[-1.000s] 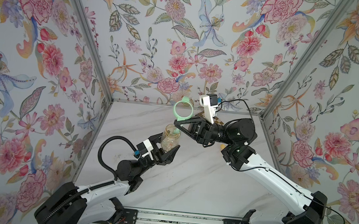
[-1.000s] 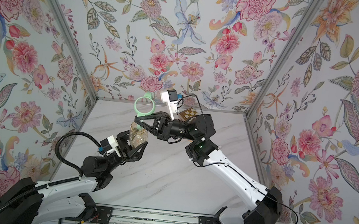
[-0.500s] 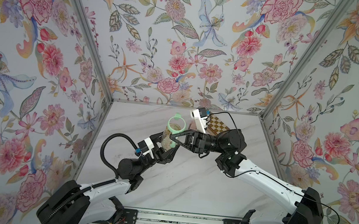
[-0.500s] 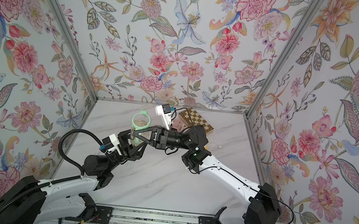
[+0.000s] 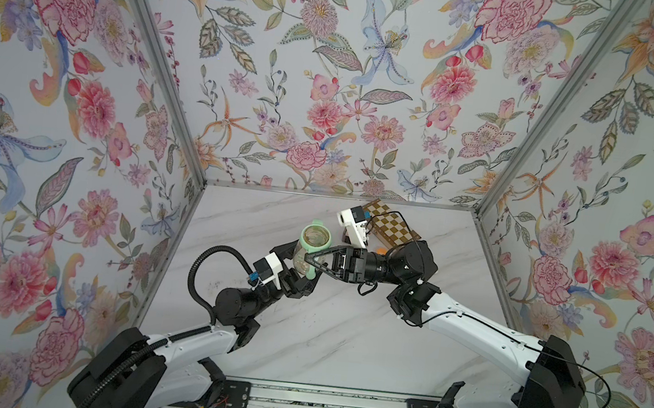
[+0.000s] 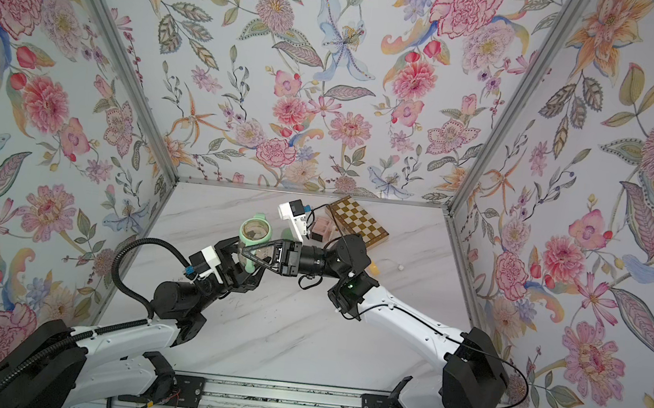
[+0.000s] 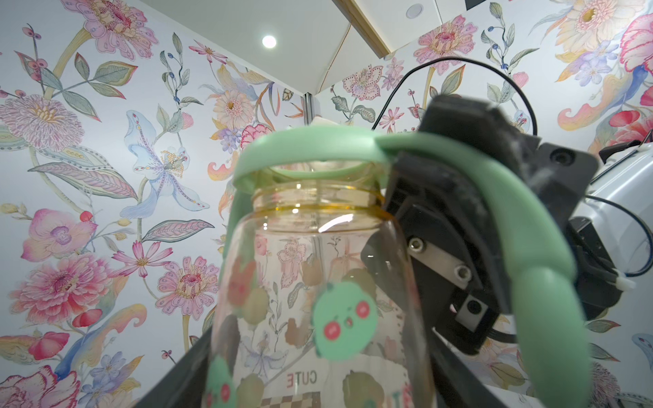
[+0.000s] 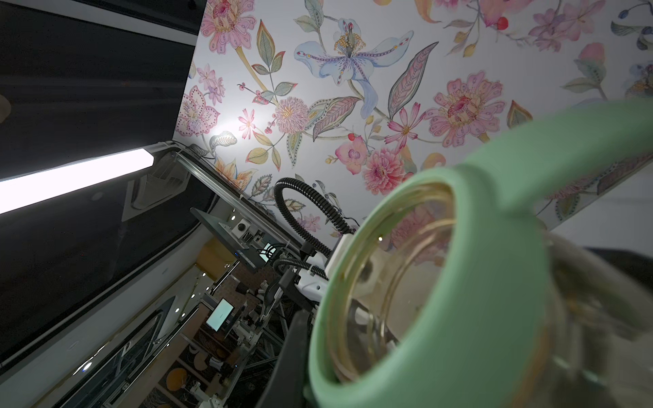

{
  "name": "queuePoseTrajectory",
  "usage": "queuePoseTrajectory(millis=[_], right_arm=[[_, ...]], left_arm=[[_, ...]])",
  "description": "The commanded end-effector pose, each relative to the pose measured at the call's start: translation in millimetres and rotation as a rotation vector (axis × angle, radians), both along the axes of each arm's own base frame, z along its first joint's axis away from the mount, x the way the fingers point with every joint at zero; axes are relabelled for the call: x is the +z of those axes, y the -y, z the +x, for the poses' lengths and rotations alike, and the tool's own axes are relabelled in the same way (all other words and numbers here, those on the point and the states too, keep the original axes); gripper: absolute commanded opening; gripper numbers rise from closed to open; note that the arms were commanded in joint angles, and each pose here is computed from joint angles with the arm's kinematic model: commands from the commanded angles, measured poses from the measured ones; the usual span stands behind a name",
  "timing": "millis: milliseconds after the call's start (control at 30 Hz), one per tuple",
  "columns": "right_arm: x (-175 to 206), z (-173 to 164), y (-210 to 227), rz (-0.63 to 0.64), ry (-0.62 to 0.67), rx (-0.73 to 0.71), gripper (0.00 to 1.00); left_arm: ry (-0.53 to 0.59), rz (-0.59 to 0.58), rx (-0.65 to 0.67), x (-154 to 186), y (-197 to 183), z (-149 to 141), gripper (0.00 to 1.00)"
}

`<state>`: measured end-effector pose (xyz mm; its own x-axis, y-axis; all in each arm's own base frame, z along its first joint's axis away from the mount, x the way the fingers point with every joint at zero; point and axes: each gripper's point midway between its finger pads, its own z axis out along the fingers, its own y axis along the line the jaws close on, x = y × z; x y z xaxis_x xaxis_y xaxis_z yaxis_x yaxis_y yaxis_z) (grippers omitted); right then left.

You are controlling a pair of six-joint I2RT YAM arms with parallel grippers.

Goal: Assemble the baby bottles
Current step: Put on the handle of the baby bottle.

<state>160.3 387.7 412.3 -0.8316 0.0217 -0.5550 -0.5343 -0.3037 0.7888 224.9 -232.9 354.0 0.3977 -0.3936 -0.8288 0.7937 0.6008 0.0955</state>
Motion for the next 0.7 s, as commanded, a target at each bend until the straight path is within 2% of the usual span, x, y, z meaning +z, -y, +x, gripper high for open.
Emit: queuePoseTrajectory(millis=[0, 267, 367, 467, 500, 567, 600, 667], right_arm=[[-16.9, 1.8, -1.7, -0.058, -0.062, -0.003, 0.00], [-31.1, 23.9, -2.4, -0.127, -0.148, -0.063, 0.01], [-33.9, 27.7, -4.7, -0.130, -0.171, -0.067, 0.08], [-36.7, 30.0, -6.2, -0.135, -0.181, -0.075, 0.34], [-34.8, 30.2, -4.9, -0.131, -0.181, -0.080, 0.47], [-24.2, 29.7, 2.1, -0.115, -0.156, -0.096, 0.60], [-18.8, 28.0, 7.3, -0.112, -0.137, -0.111, 0.70], [-14.3, 24.7, 18.7, -0.136, -0.099, -0.156, 0.81]], left_arm=[[0.307, -0.155, 0.022, 58.1, -29.6, -45.5, 0.07], [0.344, -0.159, 0.051, 62.5, -35.0, -51.5, 0.05], [0.327, -0.181, 0.060, 67.7, -35.6, -45.1, 0.04], [0.331, -0.193, 0.047, 75.9, -31.6, -40.3, 0.04], [0.333, -0.195, 0.046, 78.3, -30.0, -38.6, 0.04], [0.332, -0.195, 0.050, 79.8, -28.3, -34.6, 0.03], [0.325, -0.198, 0.058, 79.7, -28.7, -31.5, 0.03], [0.318, -0.203, 0.071, 80.7, -30.9, -26.4, 0.03]])
